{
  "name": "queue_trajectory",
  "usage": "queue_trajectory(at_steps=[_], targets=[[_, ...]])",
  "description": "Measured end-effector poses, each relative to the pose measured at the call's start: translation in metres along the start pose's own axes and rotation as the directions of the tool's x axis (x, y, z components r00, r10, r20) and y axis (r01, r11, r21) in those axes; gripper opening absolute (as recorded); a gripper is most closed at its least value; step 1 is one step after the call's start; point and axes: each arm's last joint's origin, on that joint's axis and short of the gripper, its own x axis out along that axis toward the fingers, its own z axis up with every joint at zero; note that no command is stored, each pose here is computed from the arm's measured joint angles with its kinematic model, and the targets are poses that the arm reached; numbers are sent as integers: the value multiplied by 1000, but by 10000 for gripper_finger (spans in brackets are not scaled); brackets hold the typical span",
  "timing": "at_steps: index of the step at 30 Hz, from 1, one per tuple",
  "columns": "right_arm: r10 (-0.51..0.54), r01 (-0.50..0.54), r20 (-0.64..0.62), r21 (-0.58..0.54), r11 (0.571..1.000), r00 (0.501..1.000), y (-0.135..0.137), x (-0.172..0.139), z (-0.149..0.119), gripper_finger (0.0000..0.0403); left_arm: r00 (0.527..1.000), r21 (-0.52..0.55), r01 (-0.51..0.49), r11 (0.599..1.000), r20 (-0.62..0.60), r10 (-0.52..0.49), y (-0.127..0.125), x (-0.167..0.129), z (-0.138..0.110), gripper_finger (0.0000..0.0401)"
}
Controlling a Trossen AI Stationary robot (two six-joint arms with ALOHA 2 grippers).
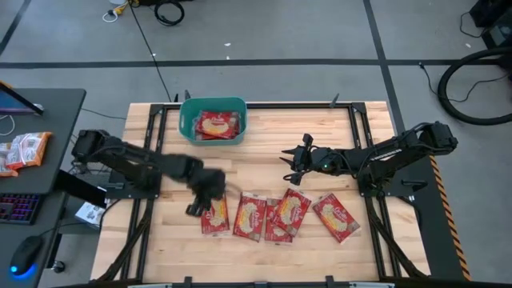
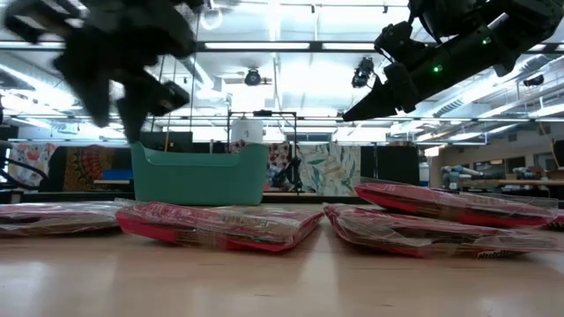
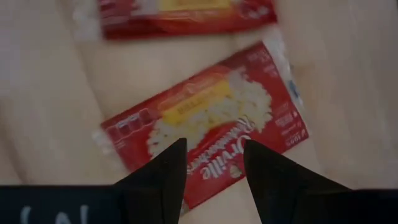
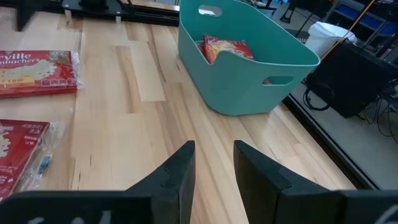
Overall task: Sort popcorn bags into baskets
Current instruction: Put the left red popcorn bag into the green bin
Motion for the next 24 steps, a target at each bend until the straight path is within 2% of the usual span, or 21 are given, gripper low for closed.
queue_trajectory(at_steps=[6,11,15,21,24], targets=[[-4,4,12,-8,1000,1000,-1,0,1,114,986,224,-164,961,8,166,-36,9,4,162],[-5,6,21,-12,1000,1000,-1,0,2,114,984,315,-134,940,-73,165,-41,32,3,162],[-5,5,22,-13,1000,1000,-1,0,2,114,977,412,-95,906,-136,164,-39,53,3,162],[-5,5,21,-14,1000,1000,-1,0,2,114,957,438,-40,898,-243,161,-33,74,-2,162],[-5,5,21,-12,1000,1000,-1,0,2,114,945,340,-101,935,-261,197,-27,79,-3,162]])
